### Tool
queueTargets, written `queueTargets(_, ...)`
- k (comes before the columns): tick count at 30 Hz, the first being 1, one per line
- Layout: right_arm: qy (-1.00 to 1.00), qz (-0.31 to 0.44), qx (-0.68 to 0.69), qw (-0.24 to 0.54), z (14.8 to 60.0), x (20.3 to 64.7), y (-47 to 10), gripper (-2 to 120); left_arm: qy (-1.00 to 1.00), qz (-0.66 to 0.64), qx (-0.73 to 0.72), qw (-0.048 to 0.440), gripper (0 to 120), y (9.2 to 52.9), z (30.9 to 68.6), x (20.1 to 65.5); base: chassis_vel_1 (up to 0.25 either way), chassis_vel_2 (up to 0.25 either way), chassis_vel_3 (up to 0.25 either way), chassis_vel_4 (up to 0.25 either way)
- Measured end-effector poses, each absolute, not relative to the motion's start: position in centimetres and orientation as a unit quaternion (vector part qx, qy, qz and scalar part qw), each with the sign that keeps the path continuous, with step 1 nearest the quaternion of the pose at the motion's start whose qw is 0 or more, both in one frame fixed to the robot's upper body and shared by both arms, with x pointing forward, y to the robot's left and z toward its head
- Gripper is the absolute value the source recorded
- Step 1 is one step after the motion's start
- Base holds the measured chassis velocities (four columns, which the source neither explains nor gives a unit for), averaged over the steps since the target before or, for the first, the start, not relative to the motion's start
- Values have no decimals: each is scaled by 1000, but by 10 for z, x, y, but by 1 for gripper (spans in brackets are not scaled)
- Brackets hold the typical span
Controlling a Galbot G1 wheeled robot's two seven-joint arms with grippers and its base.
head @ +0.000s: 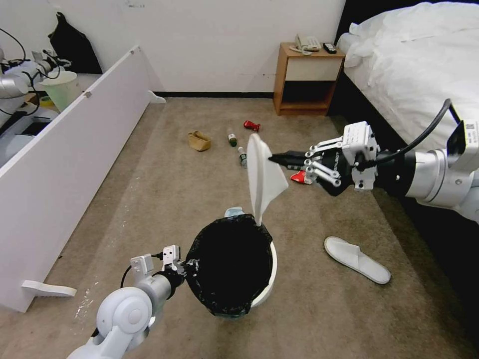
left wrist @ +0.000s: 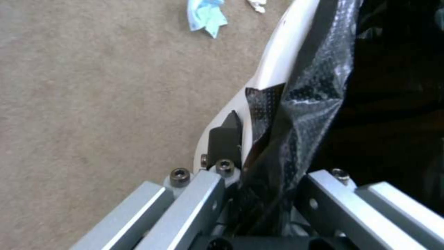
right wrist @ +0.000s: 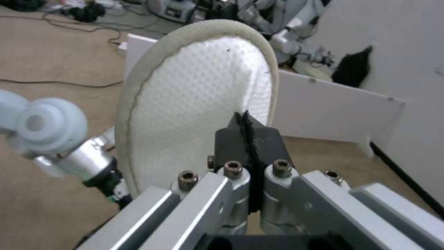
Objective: Pick up the trash bin, then pick up the garbage from the floor and place it into the trash bin.
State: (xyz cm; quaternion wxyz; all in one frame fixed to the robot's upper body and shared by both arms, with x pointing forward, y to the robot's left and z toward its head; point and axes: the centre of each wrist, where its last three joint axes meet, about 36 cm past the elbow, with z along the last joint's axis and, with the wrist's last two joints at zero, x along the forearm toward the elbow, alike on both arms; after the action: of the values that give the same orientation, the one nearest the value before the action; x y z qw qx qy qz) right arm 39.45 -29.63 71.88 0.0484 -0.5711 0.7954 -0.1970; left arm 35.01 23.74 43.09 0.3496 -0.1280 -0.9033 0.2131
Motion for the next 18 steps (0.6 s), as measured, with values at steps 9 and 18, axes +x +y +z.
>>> queueTargets(9,779,-201,-593,38,720,391,-282,0,-899,219,-149,350,2,218,439,363,0,0,0,0)
queueTargets(18,767,-199,-610,23,710,388,-274,0,-891,230,-170,354,2,194,444,374,0,0,0,0)
